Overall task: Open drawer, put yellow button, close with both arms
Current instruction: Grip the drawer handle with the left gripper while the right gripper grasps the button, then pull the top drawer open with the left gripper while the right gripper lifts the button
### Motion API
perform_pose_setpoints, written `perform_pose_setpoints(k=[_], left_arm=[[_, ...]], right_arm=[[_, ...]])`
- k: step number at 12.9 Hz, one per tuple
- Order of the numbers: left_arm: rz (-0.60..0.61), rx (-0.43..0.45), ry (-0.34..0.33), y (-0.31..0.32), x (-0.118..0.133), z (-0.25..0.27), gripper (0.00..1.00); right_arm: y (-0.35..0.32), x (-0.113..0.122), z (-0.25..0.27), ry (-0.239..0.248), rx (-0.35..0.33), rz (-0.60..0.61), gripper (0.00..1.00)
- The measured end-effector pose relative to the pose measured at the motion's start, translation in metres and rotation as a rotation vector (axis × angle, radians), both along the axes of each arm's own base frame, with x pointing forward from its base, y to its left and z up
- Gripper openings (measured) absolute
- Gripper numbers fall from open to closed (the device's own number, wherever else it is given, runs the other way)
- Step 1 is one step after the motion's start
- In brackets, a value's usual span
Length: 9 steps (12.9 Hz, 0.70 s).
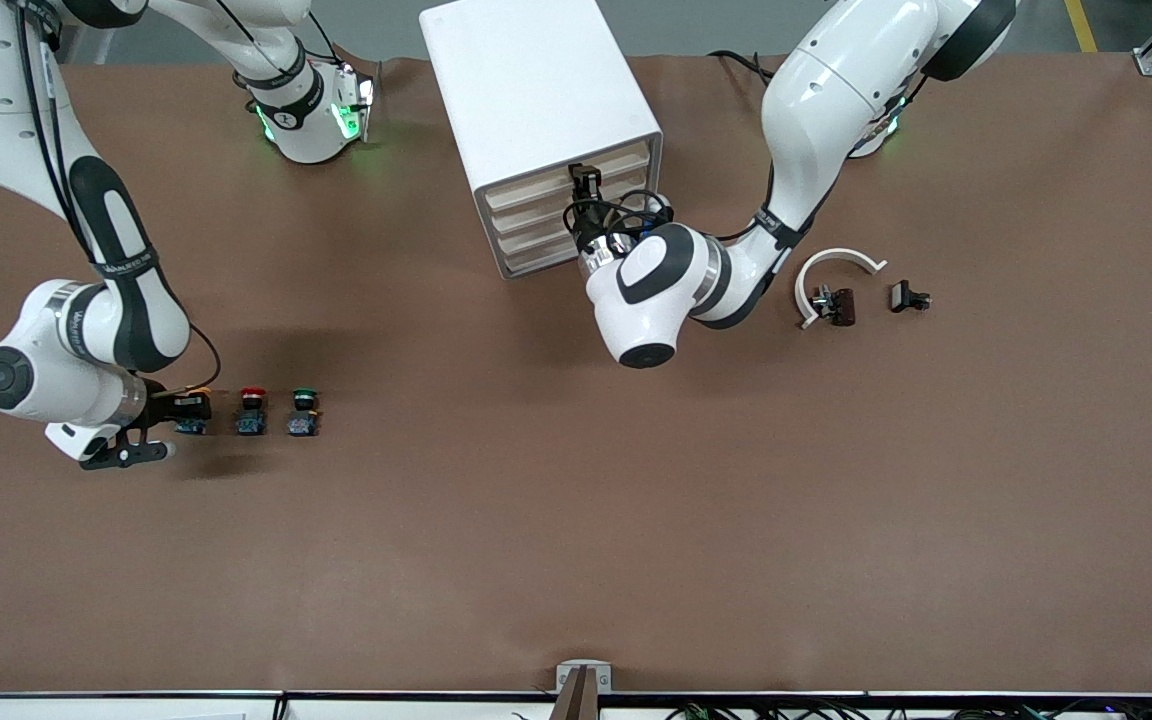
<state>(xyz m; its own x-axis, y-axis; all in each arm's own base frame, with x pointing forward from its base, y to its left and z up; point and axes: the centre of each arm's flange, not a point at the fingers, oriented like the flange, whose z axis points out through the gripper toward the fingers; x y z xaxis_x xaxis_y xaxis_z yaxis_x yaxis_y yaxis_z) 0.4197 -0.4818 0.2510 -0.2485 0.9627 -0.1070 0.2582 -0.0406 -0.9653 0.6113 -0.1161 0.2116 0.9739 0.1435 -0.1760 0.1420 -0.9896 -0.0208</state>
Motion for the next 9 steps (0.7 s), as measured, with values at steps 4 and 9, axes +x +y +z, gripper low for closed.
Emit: perform_pose_setpoints(k=[4,9], left_arm=[[0.122,-0.004,-0.025,0.049,0.060,0.006,0.11],[0.239,-0.010,-0.056,0.098,0.114,0.009,0.11]], right_arm=[[0.041,0.011,0.125,0.118,-0.008,-0.103,0.41],[0.197,-0.026,0.253,0.153,-0.077,-0.340,0.41]])
